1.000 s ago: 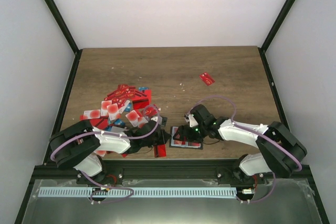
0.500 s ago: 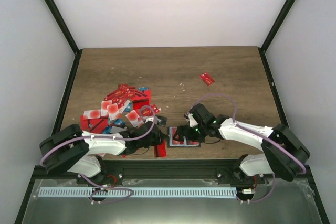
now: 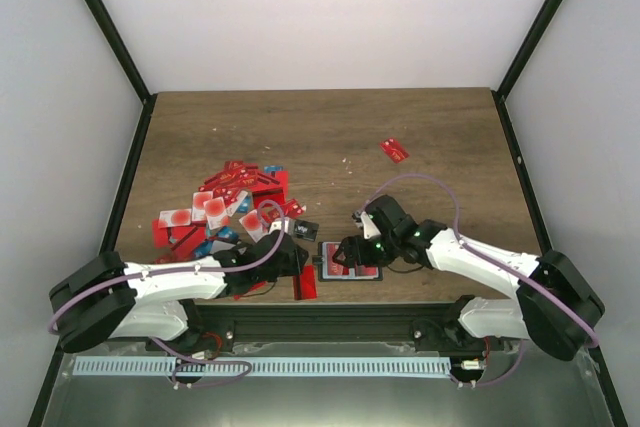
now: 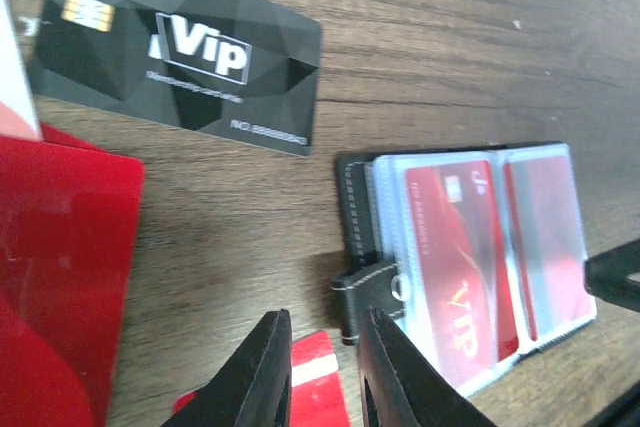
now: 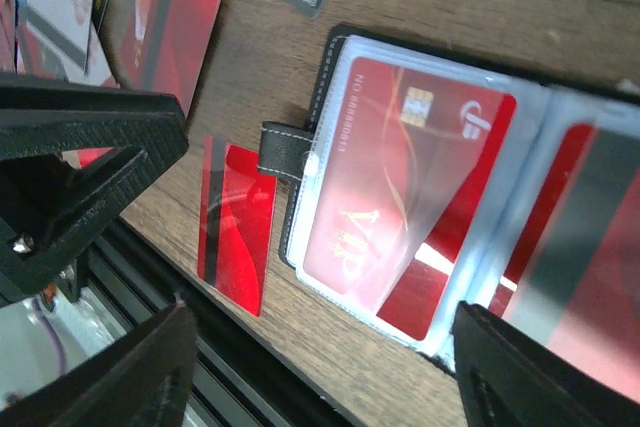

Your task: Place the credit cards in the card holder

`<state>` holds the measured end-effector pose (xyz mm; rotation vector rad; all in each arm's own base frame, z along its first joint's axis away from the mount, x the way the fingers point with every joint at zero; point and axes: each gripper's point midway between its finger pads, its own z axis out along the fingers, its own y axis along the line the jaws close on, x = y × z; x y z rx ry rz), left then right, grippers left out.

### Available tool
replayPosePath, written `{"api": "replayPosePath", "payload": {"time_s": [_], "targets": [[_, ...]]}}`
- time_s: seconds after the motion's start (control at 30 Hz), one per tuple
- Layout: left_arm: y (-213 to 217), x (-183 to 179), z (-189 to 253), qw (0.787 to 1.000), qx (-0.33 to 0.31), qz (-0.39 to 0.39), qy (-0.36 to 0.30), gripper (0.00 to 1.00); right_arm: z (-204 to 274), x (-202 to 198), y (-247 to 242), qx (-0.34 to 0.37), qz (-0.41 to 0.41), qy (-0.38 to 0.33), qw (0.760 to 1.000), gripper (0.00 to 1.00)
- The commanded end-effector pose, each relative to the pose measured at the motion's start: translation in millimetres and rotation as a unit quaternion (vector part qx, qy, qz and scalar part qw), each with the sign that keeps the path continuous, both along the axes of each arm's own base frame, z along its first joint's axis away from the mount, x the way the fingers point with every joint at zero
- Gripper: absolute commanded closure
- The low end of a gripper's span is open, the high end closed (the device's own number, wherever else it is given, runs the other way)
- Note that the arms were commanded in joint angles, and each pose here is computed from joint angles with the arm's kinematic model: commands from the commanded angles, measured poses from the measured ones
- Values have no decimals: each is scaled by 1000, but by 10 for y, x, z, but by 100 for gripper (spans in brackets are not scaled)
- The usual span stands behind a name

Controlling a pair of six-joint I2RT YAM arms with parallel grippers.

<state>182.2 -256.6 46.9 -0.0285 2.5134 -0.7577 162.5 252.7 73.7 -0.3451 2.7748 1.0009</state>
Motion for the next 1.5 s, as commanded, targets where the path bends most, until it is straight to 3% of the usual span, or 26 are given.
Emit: {"api": "replayPosePath", "payload": {"time_s": [0.0, 0.33, 1.23, 1.47], "targets": [[-238, -57, 189, 998, -32, -51, -14, 78, 112, 99, 111, 26, 0, -28, 999, 33], [-651, -206, 191, 988, -92, -125, 9, 76, -58, 177, 134, 15, -7, -30, 999, 64], [-740, -177, 17, 989, -69, -128, 23, 75, -542, 155, -48, -48, -15, -18, 999, 79], [-657, -129, 0, 992, -53, -109, 18, 75, -626, 133, -102, -59, -21, -14, 998, 91]]}}
